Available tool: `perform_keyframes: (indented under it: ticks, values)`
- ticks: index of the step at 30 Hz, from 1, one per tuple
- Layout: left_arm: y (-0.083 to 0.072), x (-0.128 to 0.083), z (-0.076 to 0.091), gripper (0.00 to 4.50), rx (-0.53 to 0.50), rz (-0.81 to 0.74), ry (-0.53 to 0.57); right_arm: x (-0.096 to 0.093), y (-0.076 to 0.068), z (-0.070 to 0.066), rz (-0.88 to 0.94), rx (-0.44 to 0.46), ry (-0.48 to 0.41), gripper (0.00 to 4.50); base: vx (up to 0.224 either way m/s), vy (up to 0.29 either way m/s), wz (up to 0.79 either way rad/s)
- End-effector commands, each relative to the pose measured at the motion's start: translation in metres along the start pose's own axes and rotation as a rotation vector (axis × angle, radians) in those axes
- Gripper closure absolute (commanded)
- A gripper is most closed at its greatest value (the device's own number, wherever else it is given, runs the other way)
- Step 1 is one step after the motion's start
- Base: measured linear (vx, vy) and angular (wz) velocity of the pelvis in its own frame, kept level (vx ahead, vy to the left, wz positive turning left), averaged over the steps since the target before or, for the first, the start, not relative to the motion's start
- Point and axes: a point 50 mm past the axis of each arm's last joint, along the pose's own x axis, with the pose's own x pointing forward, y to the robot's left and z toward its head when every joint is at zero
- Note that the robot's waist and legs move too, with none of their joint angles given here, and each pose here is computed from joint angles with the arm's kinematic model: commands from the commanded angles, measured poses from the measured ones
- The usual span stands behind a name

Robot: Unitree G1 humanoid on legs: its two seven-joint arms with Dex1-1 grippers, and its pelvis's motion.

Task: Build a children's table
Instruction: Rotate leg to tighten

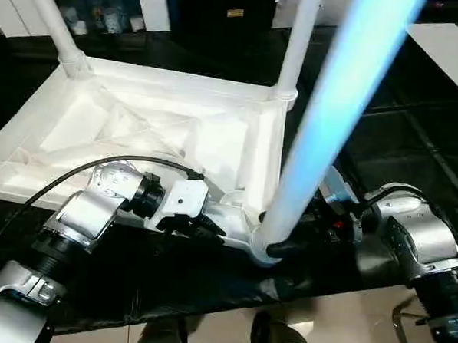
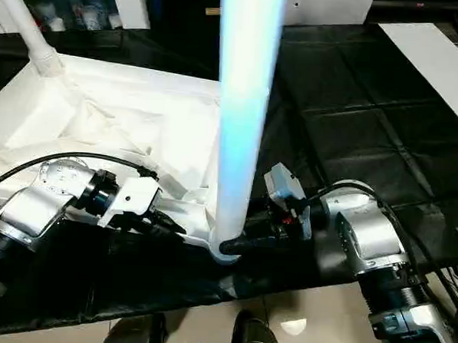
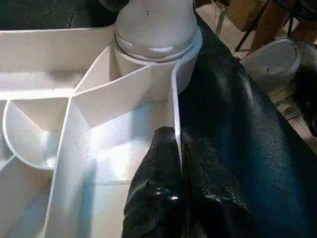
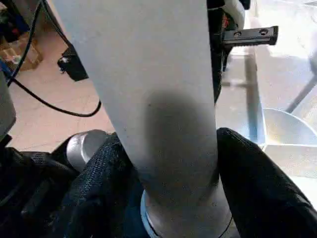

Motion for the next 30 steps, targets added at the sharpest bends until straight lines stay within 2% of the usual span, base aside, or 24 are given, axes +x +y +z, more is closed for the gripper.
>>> perform_keyframes:
  ticks: [1, 6, 9, 11, 12, 13, 16, 18, 21, 24, 26, 27, 30]
  values:
    - [-0.005, 0.01, -0.001, 4.5, 0.013, -0.09, 0.026, 0.002, 0.002, 0.001, 0.056, 0.02, 0.007, 2.26, 0.0, 0.0, 0.0]
    - [-0.005, 0.008, -0.002, 4.5, -0.043, -0.05, -0.001, 0.004, 0.003, 0.002, 0.04, 0.07, -0.029, 2.41, 0.0, 0.0, 0.0]
    - [-0.001, 0.006, -0.003, 4.5, -0.119, 0.049, -0.018, 0.016, 0.005, 0.007, -0.039, 0.114, -0.099, 2.41, 0.0, 0.0, 0.0]
    - [0.002, 0.006, -0.001, 4.5, -0.144, 0.097, -0.031, 0.02, 0.004, 0.007, -0.074, 0.118, -0.114, 2.41, 0.0, 0.0, 0.0]
    - [0.007, 0.007, 0.002, 4.5, -0.182, 0.178, -0.043, 0.028, 0.0, 0.006, -0.185, 0.12, -0.116, 2.41, 0.0, 0.0, 0.0]
    - [0.007, 0.007, 0.002, 4.5, -0.182, 0.178, -0.043, 0.028, 0.0, 0.006, -0.185, 0.12, -0.116, 2.41, 0.0, 0.0, 0.0]
    - [0.015, 0.011, 0.006, 4.5, -0.235, 0.301, -0.05, 0.039, -0.009, 0.001, -0.348, 0.149, -0.103, 2.41, 0.0, 0.0, 0.0]
    - [0.028, 0.019, 0.013, 4.5, -0.325, 0.472, -0.078, 0.051, -0.019, -0.002, -0.525, 0.192, -0.086, 2.42, 0.0, 0.0, 0.0]
    - [0.032, 0.026, 0.017, 4.5, -0.382, 0.532, -0.103, 0.057, -0.024, -0.003, -0.619, 0.235, -0.085, 2.46, 0.0, 0.0, 0.0]
    - [0.044, 0.037, 0.026, 4.5, -0.465, 0.704, -0.123, 0.07, -0.036, -0.002, -0.846, 0.314, -0.092, 2.5, 0.0, 0.0, 0.0]
    - [0.046, 0.039, 0.027, 4.5, -0.482, 0.733, -0.128, 0.072, -0.038, -0.002, -0.881, 0.322, -0.093, 2.5, 0.0, 0.0, 0.0]
    - [0.052, 0.045, 0.034, 4.5, -0.516, 0.801, -0.155, 0.079, -0.043, -0.002, -0.974, 0.381, -0.116, 2.5, 0.0, 0.0, 0.0]
    - [0.057, 0.054, 0.042, 4.5, -0.521, 0.855, -0.157, 0.09, -0.047, 0.001, -1.076, 0.419, -0.157, 2.5, 0.0, 0.0, 0.0]
